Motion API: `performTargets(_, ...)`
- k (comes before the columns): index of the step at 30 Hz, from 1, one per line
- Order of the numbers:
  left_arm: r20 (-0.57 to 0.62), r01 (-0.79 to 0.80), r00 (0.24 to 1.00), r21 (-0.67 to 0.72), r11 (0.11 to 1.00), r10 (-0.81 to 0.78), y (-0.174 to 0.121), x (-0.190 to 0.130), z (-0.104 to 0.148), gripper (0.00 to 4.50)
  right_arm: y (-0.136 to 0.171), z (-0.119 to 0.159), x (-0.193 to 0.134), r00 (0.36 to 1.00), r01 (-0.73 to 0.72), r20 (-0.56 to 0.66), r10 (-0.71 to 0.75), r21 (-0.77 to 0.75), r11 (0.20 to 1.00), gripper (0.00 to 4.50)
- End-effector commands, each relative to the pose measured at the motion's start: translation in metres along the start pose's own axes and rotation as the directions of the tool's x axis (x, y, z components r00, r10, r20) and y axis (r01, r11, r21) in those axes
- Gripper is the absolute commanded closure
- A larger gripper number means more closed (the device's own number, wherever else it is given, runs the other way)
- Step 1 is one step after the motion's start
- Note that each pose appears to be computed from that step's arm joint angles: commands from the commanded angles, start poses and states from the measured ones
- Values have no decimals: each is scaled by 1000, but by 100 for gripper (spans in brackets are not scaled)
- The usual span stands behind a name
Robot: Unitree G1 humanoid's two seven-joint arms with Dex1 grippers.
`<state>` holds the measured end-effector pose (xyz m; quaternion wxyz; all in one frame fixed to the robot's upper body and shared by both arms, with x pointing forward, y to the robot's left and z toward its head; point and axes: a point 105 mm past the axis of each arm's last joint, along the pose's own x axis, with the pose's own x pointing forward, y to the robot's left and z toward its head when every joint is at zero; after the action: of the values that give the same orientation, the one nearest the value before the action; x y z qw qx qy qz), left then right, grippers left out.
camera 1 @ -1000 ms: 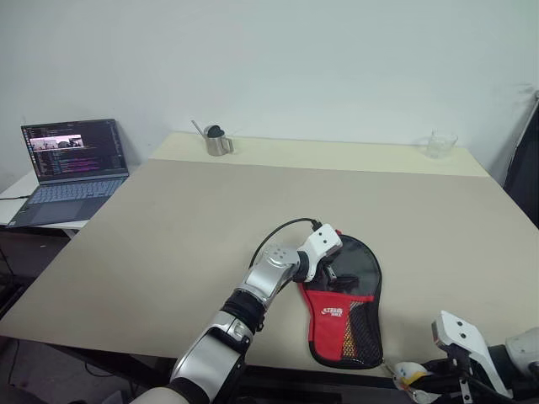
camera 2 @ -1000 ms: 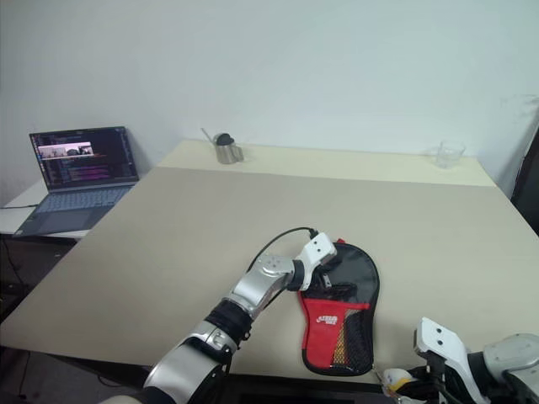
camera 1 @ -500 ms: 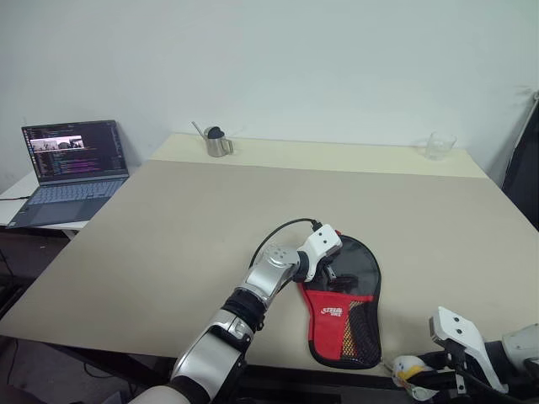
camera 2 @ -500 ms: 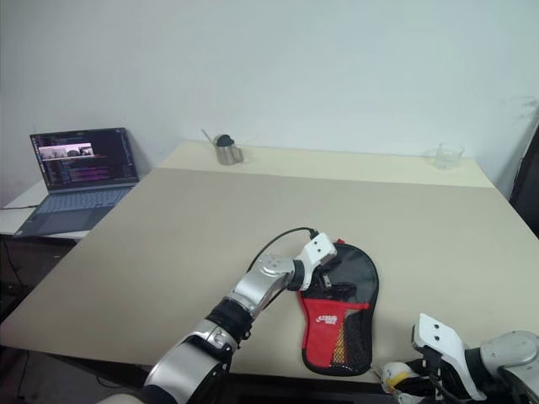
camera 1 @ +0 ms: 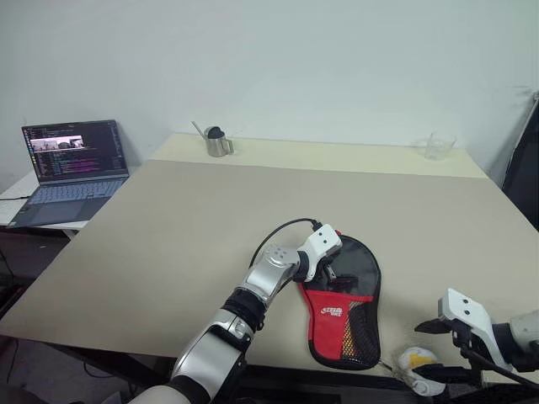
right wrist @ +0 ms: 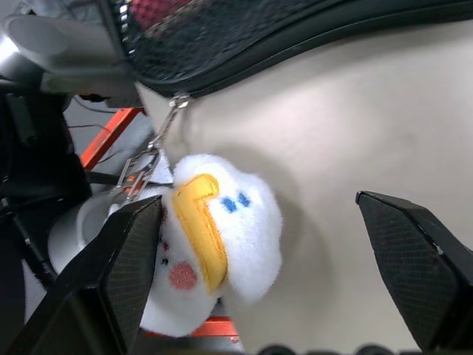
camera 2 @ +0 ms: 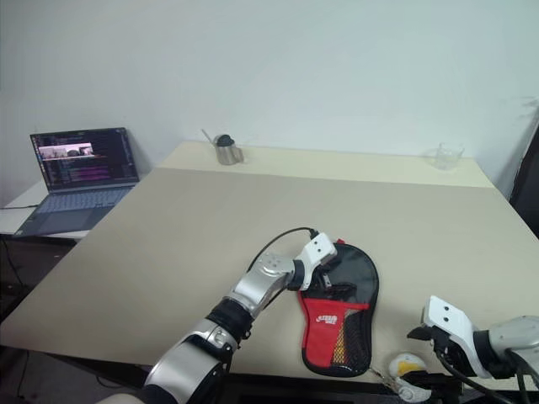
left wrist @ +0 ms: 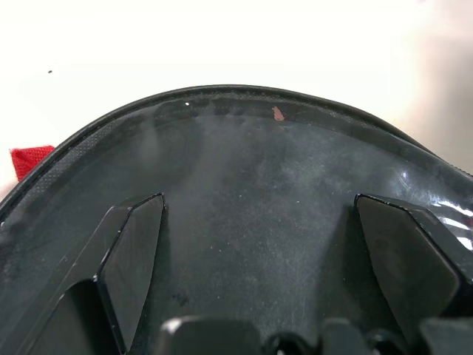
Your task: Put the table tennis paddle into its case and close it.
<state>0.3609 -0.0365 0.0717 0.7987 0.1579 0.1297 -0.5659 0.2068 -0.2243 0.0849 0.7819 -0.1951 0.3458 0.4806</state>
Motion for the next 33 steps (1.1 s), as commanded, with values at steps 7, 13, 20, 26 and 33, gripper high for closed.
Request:
performTargets(7, -105, 1, 994, -25, 1000, -4, -5, 1, -31, 0, -29, 55, -35, 976, 115, 196, -98, -75, 990, 3)
performTargets(13, -77, -36, 996, -18, 999, 35, 9, -8, -22, 0, -36, 69, -40, 962, 143, 243, -121, -78, 987, 3)
performTargets(20, 47, -108, 993, 33, 994, 106, 53, -54, 20, 0, -44, 75, -35, 964, 145, 240, -117, -104, 984, 3)
performTargets(26, 142, -61, 989, 140, 988, 41, 68, -127, 61, 0, -64, 88, -35, 963, 151, 246, -110, -151, 977, 3)
performTargets(33, 88, -38, 996, 180, 983, 22, 65, -214, 62, 0, -90, 92, -50, 968, 167, 218, -124, -194, 967, 3)
